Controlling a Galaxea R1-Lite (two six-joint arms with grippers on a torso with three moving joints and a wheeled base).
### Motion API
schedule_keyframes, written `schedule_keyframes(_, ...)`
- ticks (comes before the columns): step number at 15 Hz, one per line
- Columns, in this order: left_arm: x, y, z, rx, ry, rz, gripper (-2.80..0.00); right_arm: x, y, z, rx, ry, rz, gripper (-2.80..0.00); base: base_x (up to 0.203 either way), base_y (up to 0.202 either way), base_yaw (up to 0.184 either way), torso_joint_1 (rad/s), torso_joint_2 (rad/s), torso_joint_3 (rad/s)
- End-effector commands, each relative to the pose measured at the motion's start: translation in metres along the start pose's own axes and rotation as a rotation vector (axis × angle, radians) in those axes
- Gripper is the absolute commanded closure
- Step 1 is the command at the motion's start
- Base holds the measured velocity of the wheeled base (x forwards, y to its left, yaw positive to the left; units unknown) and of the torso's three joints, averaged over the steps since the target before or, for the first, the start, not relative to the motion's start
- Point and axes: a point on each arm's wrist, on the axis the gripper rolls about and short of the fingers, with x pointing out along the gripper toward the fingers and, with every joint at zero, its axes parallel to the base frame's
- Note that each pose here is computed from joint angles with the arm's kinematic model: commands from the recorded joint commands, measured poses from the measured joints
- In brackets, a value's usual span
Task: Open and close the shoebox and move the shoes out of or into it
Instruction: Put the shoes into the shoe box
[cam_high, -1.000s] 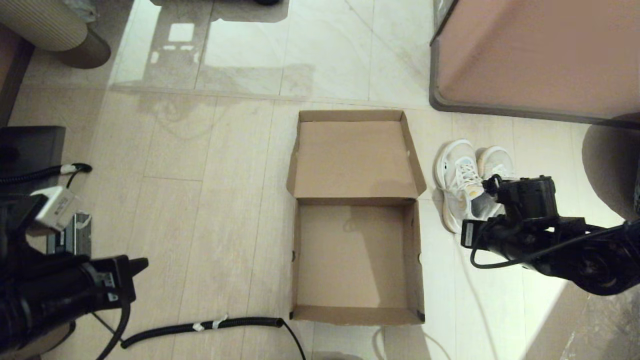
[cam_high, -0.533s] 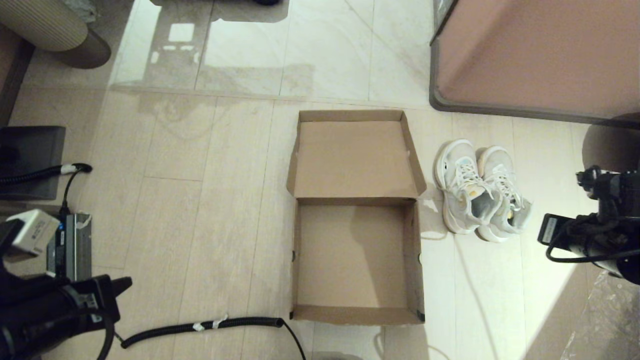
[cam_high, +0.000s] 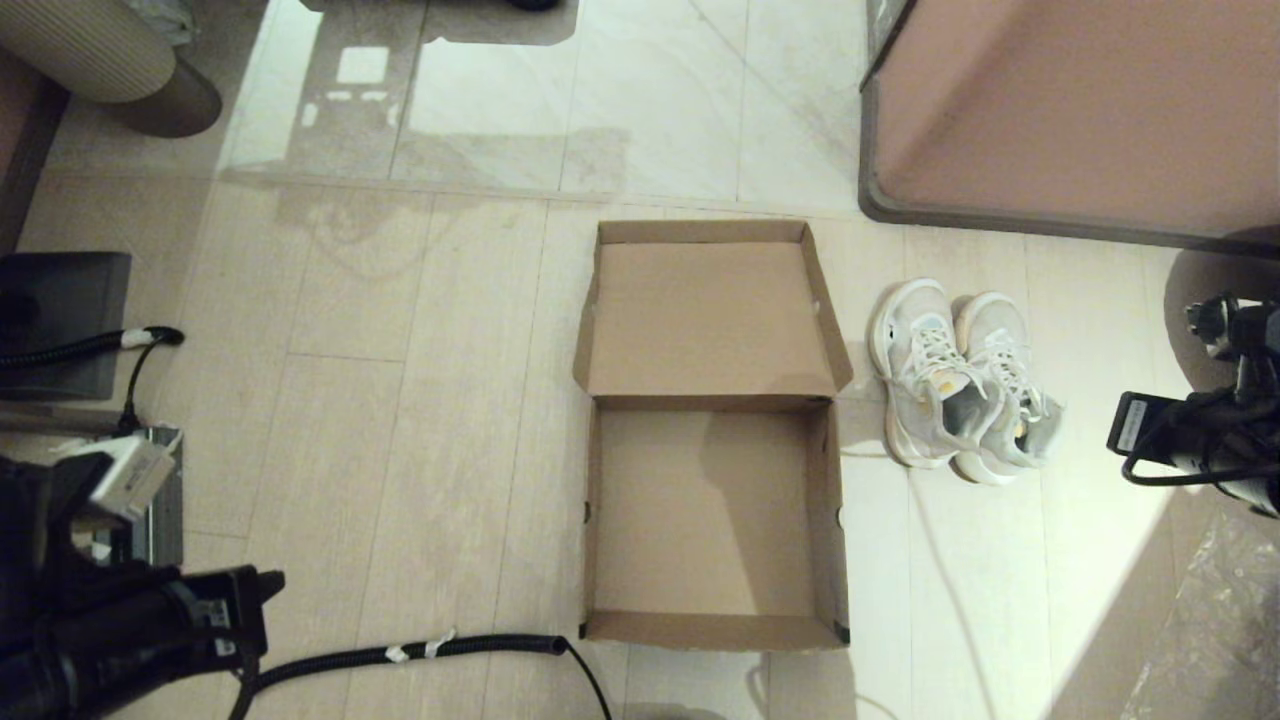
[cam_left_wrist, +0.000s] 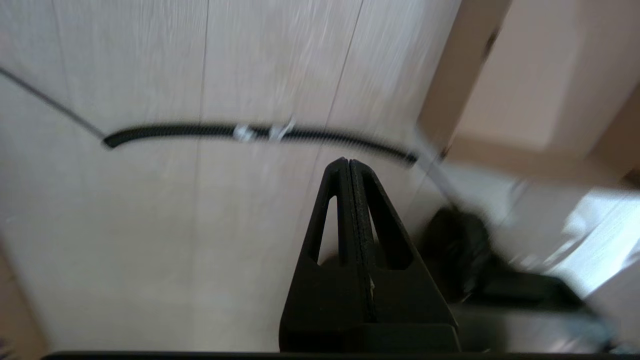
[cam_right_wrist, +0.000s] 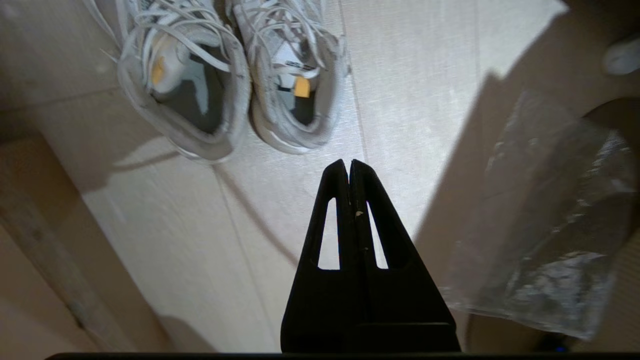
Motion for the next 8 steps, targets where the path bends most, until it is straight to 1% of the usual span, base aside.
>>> schedule_keyframes(1,0.004,0.001,-0.009,0.07,0.039,0.009,0.0,0.021,0.006,-0.004,0.111,0.031,-0.001,0.0,0.0,0.0,0.0,0.0,0.0,0.0)
schedule_keyframes(2,0.007,0.0,-0.008,0.123,0.046,0.009,0.0,0.028,0.005,-0.006,0.147,0.044,-0.007,0.0,0.0,0.0,0.0,0.0,0.0,0.0)
schedule_keyframes(3,0.011,-0.002,-0.006,0.137,0.05,0.005,0.0,0.033,-0.002,0.0,0.164,0.03,-0.012,0.0,0.0,0.0,0.0,0.0,0.0,0.0)
schedule_keyframes(4,0.016,-0.004,-0.004,0.142,0.054,-0.003,0.0,0.034,-0.006,0.009,0.178,0.014,0.022,0.0,0.0,0.0,0.0,0.0,0.0,0.0)
schedule_keyframes(5,0.021,-0.005,-0.003,0.144,0.056,-0.007,0.0,0.035,-0.009,0.011,0.165,0.024,0.059,0.0,0.0,0.0,0.0,0.0,0.0,0.0)
schedule_keyframes(6,0.027,-0.008,-0.002,0.148,0.06,-0.013,0.0,0.035,-0.009,0.01,0.106,0.037,0.095,0.0,0.0,0.0,0.0,0.0,0.0,0.0)
schedule_keyframes(7,0.035,-0.012,0.0,0.148,0.048,-0.023,0.0,0.038,-0.008,0.01,0.052,0.046,0.13,0.0,0.0,0.0,0.0,0.0,0.0,0.0)
schedule_keyframes(8,0.04,-0.016,0.004,0.14,0.007,-0.042,0.0,0.045,-0.006,0.008,0.017,0.056,0.15,0.0,0.0,0.0,0.0,0.0,0.0,0.0)
